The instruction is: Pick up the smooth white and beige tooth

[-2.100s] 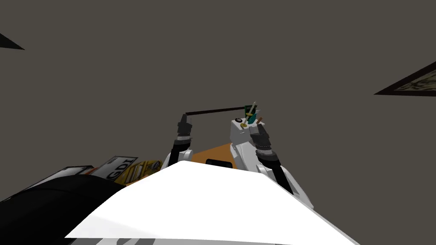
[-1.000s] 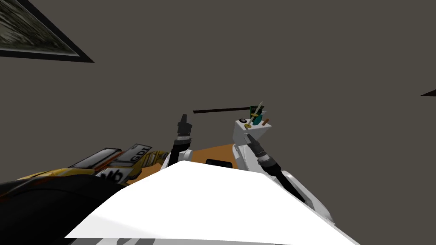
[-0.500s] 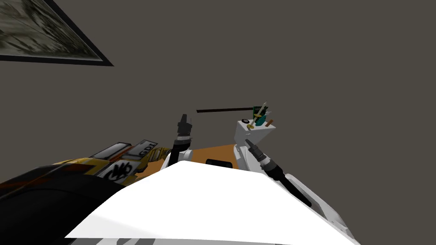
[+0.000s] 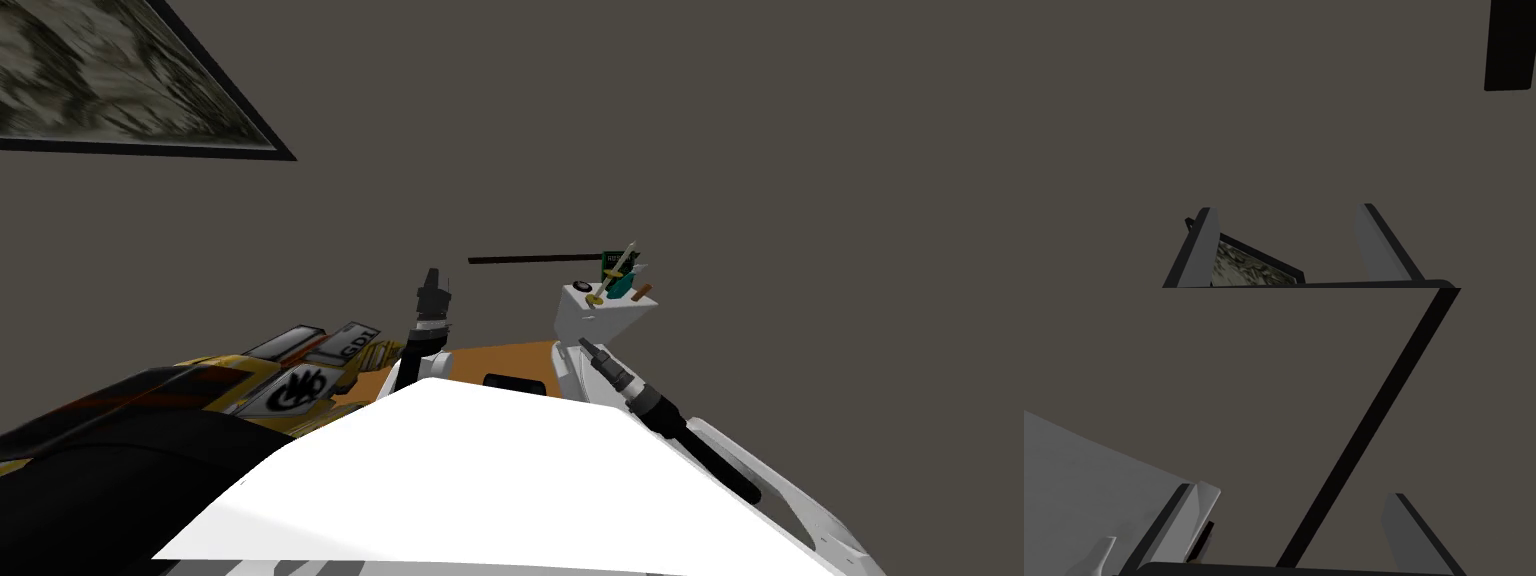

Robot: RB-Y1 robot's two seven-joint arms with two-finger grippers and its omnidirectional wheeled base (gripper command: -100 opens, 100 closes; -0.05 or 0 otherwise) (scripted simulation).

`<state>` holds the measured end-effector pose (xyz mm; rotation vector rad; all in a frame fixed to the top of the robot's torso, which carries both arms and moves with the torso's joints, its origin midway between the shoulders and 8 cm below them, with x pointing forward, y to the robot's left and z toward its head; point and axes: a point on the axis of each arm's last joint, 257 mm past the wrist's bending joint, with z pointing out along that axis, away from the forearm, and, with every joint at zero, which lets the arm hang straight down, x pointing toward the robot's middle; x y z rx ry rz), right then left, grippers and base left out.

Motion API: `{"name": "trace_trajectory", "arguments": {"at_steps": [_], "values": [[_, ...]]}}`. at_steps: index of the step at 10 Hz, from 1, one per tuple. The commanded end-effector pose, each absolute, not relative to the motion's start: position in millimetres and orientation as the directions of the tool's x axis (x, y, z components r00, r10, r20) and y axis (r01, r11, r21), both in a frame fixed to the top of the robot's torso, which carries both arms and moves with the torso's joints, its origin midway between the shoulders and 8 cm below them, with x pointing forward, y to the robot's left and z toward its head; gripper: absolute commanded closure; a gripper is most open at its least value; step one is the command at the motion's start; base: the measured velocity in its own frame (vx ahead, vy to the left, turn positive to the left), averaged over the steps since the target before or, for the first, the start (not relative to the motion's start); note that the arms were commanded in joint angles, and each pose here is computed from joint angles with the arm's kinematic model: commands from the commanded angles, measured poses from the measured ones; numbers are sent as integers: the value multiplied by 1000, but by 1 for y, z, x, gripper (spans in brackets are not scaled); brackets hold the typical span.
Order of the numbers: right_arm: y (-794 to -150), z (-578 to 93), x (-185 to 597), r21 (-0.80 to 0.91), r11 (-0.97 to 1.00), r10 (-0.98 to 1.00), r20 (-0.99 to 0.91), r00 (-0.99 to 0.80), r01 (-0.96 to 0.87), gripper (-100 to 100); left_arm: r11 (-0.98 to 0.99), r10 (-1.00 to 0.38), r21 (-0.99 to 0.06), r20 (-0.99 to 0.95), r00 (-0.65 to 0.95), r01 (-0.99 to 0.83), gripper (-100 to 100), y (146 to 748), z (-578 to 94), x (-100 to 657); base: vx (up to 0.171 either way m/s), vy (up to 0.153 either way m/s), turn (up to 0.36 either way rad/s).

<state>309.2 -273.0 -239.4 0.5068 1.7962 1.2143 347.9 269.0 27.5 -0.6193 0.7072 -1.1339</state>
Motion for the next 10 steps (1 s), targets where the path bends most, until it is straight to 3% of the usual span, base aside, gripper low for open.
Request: {"name": "trace_trajectory", "arguments": {"at_steps": [1,10], "values": [[-288,-263,299,877,475,709,-431,-558,-74,-100,306,-948,-752,-186,257,584,0,269,27,348,-4,23,120],[-373,-323,256,741,664,586,-431,-686,101,-100,306,-948,-752,-186,257,584,0,269,27,348,7,21,86]]}}
